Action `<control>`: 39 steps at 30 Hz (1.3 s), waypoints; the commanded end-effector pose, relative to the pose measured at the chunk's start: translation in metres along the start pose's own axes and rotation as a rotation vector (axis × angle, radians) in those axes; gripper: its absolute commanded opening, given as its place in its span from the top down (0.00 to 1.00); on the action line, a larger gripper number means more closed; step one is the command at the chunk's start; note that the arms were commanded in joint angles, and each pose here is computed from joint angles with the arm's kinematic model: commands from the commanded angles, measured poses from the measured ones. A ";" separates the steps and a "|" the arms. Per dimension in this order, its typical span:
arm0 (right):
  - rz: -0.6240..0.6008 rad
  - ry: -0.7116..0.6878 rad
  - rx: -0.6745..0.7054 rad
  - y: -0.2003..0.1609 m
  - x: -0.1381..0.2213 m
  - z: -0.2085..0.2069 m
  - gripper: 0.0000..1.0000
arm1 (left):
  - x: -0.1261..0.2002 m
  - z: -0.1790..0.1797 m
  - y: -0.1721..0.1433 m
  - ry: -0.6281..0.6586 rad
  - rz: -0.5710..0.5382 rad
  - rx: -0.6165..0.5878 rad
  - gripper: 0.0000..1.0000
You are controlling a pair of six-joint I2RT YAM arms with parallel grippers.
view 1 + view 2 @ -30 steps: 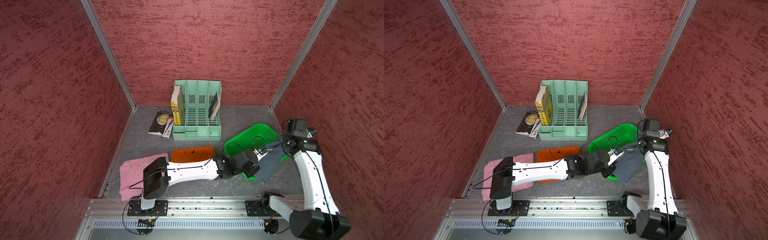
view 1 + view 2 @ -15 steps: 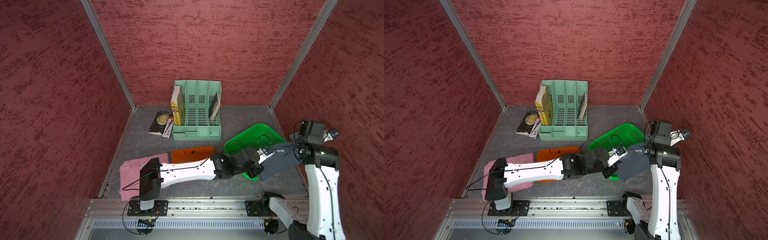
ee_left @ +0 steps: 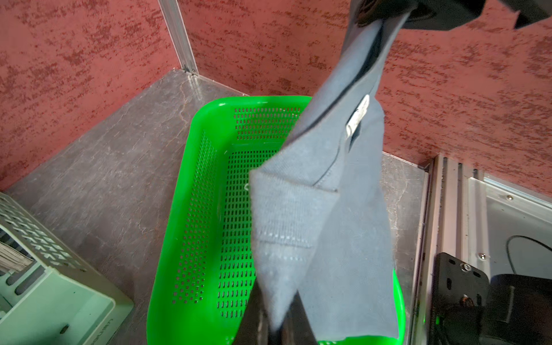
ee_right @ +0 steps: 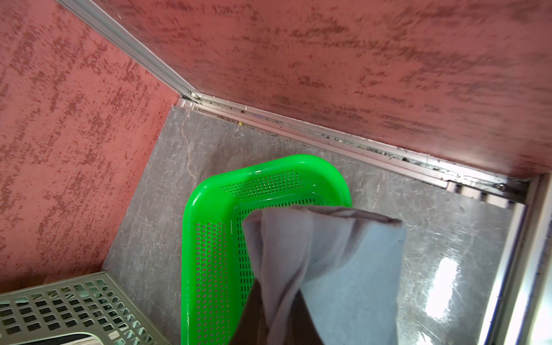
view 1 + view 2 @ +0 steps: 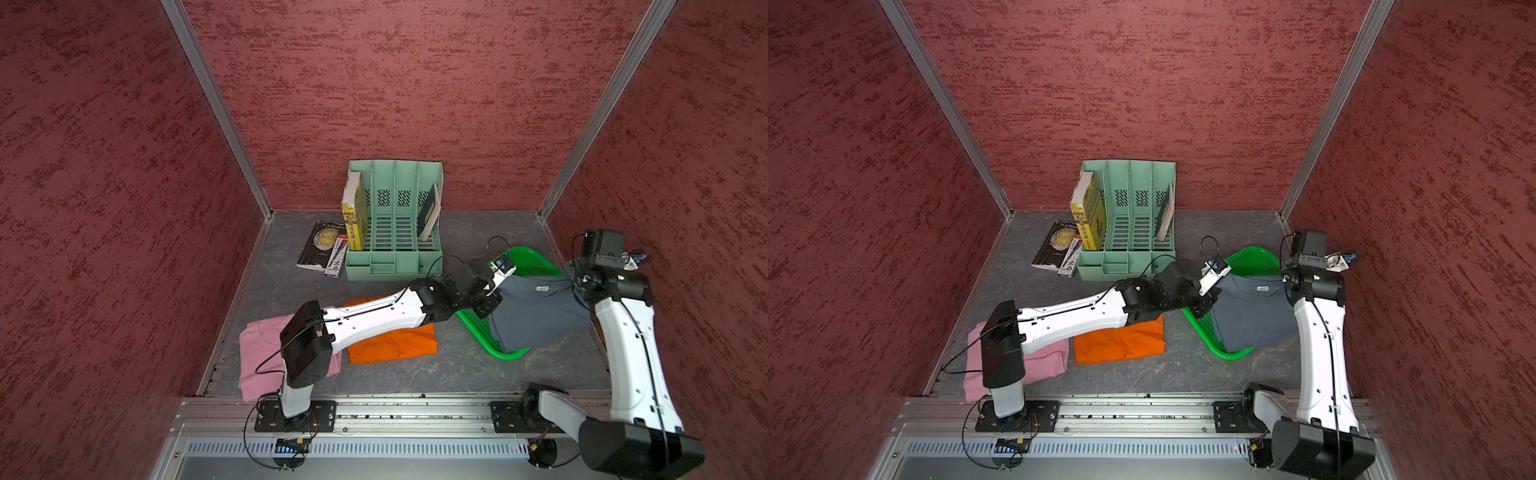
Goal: Put the folded t-shirts into the basket
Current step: Place the T-shirt in the bin.
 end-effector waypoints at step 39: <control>0.235 -0.031 0.168 -0.076 -0.156 0.074 1.00 | -0.085 0.041 -0.137 0.201 0.286 0.156 1.00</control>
Point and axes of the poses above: each gripper's point midway between its finger pads, its own x axis back along the fingers, its own z axis along the line the jaws close on, y = z × x, the point moved 5 cm from there along x, back along the fingers, and after that the axes turned 7 degrees about -x, right-handed, at the moved point
